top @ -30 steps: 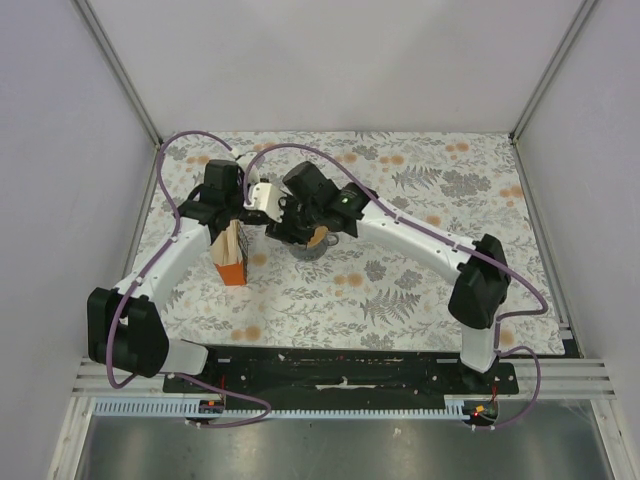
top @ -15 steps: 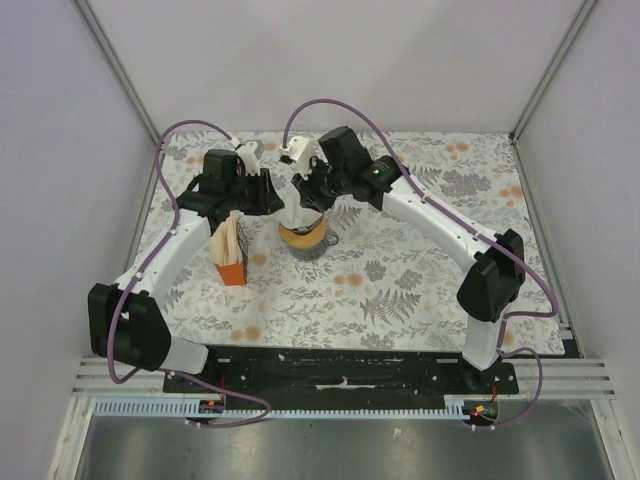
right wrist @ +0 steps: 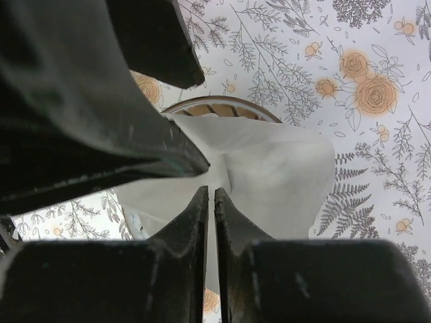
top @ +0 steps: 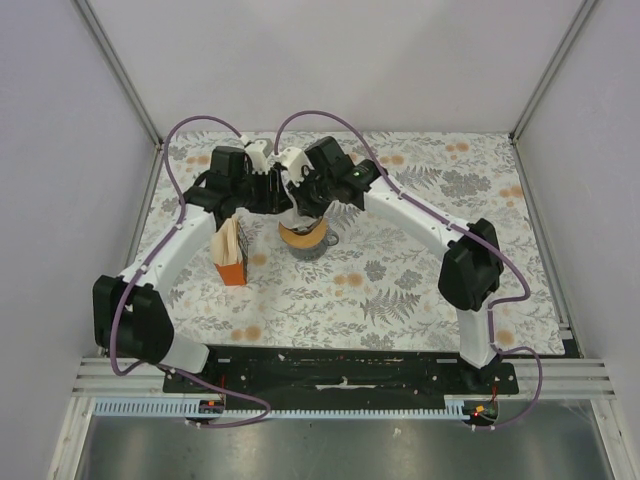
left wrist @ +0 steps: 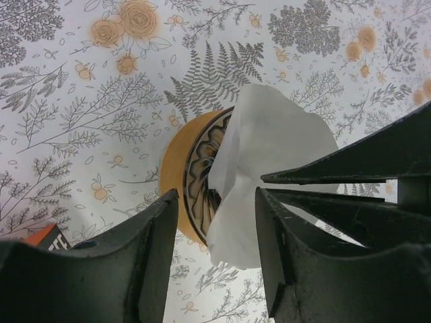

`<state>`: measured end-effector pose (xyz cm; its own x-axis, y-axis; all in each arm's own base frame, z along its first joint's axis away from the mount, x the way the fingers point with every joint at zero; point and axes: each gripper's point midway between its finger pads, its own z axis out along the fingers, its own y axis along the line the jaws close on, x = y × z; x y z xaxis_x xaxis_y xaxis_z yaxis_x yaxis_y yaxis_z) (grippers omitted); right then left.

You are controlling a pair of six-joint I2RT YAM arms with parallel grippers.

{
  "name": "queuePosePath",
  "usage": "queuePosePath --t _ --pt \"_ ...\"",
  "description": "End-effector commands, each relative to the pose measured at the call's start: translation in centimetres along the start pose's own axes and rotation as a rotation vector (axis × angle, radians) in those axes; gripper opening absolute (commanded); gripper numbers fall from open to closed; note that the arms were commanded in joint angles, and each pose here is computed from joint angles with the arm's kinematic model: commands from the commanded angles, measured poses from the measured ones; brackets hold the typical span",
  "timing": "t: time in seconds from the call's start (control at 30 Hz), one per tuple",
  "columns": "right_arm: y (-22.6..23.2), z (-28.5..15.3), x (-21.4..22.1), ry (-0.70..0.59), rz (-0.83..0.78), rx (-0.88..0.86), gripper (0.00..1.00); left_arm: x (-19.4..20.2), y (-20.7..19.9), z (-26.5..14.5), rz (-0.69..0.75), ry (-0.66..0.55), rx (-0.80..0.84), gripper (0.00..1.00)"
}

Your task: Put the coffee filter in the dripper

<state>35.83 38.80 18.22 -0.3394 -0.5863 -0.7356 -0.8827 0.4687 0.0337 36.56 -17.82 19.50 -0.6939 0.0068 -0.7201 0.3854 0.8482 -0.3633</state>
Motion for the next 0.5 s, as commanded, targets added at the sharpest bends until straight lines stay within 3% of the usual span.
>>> queuePosePath --t 0.0,0.13,0.2,0.27,0.47 --pt "0.6 0.3 -1.0 -0.021 0.031 -0.029 0.13 -1.9 -1.6 0.3 0.101 -0.043 0.044 0.57" --pt "1.1 0.7 -0.7 -0.014 0.052 -0.057 0.11 -1.0 -0.8 1.2 0.122 -0.011 0.0 0.57" --pt "1.3 0.8 -0.5 -0.01 0.06 -0.062 0.09 -1.0 -0.3 1.5 0.135 -0.012 -0.035 0.49" --pt "1.4 0.5 -0.4 -0.01 0.063 -0.063 0.08 -1.0 0.5 1.6 0.139 -0.014 -0.077 0.33" --pt "1.3 -0.5 -0.1 -0.015 0.058 -0.039 0.06 -0.9 1.4 1.3 0.159 -0.023 -0.127 0.13"
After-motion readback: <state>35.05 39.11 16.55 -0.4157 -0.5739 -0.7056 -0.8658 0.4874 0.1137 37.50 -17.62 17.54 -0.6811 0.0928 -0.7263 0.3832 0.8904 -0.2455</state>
